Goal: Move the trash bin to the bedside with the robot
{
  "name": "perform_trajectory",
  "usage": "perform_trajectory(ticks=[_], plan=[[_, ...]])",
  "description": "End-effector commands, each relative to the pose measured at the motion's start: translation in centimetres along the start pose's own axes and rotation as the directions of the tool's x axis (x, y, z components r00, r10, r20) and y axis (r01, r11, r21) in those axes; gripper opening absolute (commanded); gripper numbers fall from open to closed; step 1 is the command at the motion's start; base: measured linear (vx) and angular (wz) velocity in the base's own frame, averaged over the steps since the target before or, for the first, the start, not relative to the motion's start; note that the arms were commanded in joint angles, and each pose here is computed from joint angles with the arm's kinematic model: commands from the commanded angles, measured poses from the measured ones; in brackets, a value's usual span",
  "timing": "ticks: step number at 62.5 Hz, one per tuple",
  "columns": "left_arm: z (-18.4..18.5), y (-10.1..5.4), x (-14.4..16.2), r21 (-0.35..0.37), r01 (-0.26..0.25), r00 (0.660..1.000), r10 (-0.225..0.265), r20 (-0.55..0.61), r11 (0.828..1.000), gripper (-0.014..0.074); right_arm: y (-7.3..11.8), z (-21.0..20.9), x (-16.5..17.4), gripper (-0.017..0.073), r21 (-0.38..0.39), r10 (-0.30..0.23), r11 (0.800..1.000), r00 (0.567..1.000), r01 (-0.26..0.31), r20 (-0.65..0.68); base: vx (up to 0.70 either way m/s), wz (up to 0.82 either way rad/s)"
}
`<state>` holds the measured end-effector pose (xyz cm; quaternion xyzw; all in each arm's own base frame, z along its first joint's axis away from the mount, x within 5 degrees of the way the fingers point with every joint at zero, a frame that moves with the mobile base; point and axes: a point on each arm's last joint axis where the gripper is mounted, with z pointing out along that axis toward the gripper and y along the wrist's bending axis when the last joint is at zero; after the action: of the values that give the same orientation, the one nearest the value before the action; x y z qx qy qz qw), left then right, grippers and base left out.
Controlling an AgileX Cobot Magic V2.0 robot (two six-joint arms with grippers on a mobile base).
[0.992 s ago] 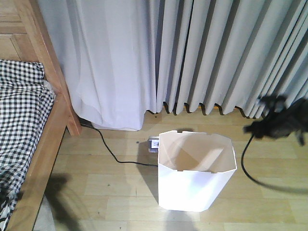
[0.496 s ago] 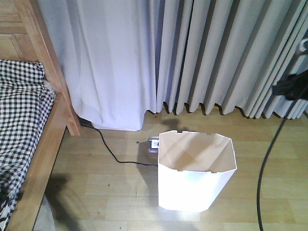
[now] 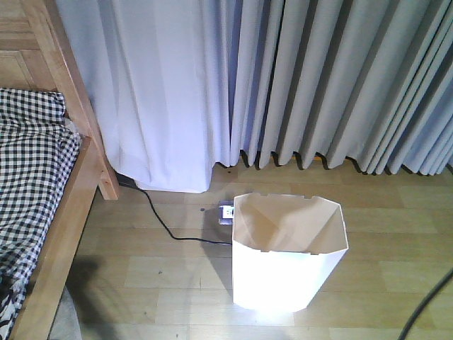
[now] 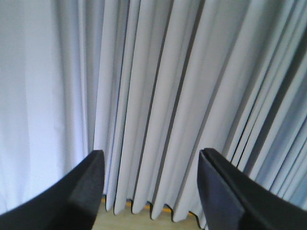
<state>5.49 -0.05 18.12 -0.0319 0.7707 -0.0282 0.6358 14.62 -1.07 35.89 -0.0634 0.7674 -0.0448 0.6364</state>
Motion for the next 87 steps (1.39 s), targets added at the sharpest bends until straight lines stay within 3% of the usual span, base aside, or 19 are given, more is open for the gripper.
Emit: perform_trajectory(ticks=[1,12,21,30,41,47,57,70,87], plan=[[0.0,0.0,-0.3,0.004,0.01,0.997,-0.01,0.072,1.0,-0.0006,0.4,-2.2,0.7,0.0426,0.041,0.026,0.999,0.995,-0.03,0.093,0.0,0.0],[0.0,0.0,-0.3,0.004,0.01,0.997,-0.01,0.072,1.0,-0.0006,2.7,-5.7,5.1,0.0426,-0.027,0.009,1.0,0.988,-0.005,0.155,0.0,0.0],[0.0,0.0,-0.3,0.004,0.01,0.997,-0.01,0.072,1.0,-0.0006,3.5,-6.7,9.0,0.0426,-0.014,-0.028,0.999,0.986,0.031,0.164,0.0,0.0],[0.0,0.0,-0.3,0.004,0.01,0.997,-0.01,0.072,1.0,-0.0006,4.0,-6.8,11.4,0.0426,-0.039,0.04,0.999,0.985,-0.034,0.166,0.0,0.0],[0.0,0.0,-0.3,0.004,0.01,0.997,-0.01,0.072,1.0,-0.0006,4.2,-6.8,11.5,0.0421,-0.064,0.055,0.997,0.987,-0.045,0.151,0.0,0.0],[0.0,0.0,-0.3,0.004,0.01,0.997,-0.01,0.072,1.0,-0.0006,4.1,-6.8,11.4,0.0338,-0.048,0.052,0.998,0.985,-0.045,0.162,0.0,0.0],[0.0,0.0,-0.3,0.004,0.01,0.997,-0.01,0.072,1.0,-0.0006,4.0,-6.8,11.3,-0.0016,-0.042,0.073,0.997,0.982,-0.066,0.175,0.0,0.0],[0.0,0.0,-0.3,0.004,0.01,0.997,-0.01,0.072,1.0,-0.0006,4.1,-6.9,11.0,-0.001,-0.073,0.175,0.984,0.965,-0.163,0.196,0.0,0.0],[0.0,0.0,-0.3,0.004,0.01,0.997,-0.01,0.072,1.0,-0.0006,4.1,-6.9,11.0,-0.0009,-0.074,0.176,0.984,0.965,-0.164,0.195,0.0,0.0]])
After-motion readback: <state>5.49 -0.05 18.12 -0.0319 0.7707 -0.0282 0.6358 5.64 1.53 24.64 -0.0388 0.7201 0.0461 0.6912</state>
